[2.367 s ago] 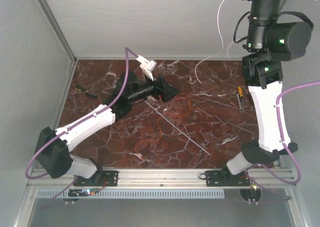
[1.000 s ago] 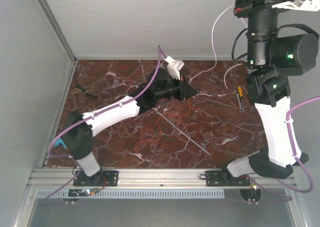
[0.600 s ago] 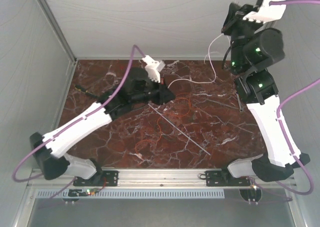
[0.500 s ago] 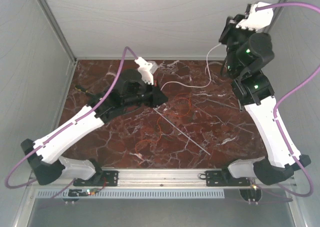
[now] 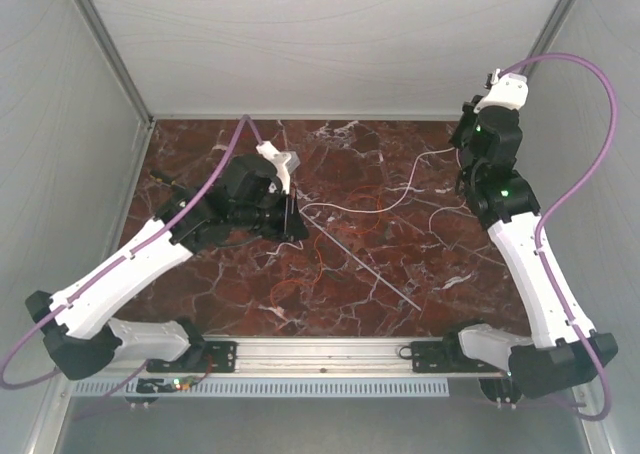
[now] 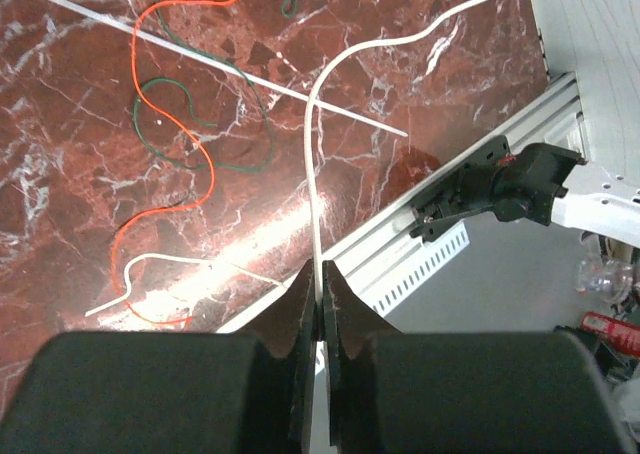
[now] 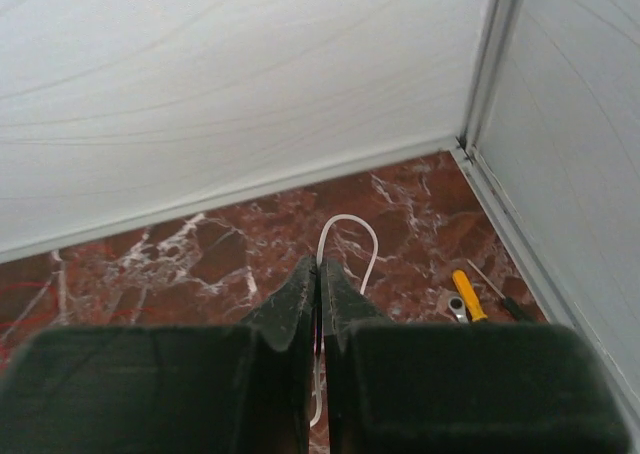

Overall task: Zip-tie the wires
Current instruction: Straighten the cable at the center of the board.

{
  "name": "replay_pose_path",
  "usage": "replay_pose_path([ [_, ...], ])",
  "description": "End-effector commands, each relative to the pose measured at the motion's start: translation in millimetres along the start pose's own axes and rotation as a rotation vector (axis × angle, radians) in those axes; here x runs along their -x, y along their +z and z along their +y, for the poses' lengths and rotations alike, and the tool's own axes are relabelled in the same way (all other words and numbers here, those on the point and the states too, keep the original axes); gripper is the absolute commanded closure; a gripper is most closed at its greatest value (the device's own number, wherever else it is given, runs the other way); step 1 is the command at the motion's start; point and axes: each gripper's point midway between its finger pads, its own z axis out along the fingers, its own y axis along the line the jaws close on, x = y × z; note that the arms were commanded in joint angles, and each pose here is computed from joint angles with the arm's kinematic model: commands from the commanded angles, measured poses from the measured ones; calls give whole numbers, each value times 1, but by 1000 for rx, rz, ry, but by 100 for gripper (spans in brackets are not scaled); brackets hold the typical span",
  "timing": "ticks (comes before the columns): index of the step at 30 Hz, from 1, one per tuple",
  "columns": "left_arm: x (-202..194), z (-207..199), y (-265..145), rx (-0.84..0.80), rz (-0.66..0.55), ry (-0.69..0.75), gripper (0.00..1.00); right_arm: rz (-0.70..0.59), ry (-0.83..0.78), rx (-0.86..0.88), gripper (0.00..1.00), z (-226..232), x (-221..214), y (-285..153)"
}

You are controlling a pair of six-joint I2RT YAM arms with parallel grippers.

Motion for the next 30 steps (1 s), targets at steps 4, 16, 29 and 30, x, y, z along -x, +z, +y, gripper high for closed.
replay_pose_path([
  [4, 5, -31, 15, -85, 96, -43, 100, 42, -19, -37, 100, -17, -29, 32],
  [16, 14, -35, 33, -4, 182, -67, 100, 215, -132, 22, 100, 0, -120, 97],
  [29, -31, 7, 14, 156, 278, -127, 100, 567, -204, 290, 100, 86, -263, 76],
  [30, -34, 9, 14, 163, 283, -136, 100, 585, -205, 300, 100, 87, -270, 73],
])
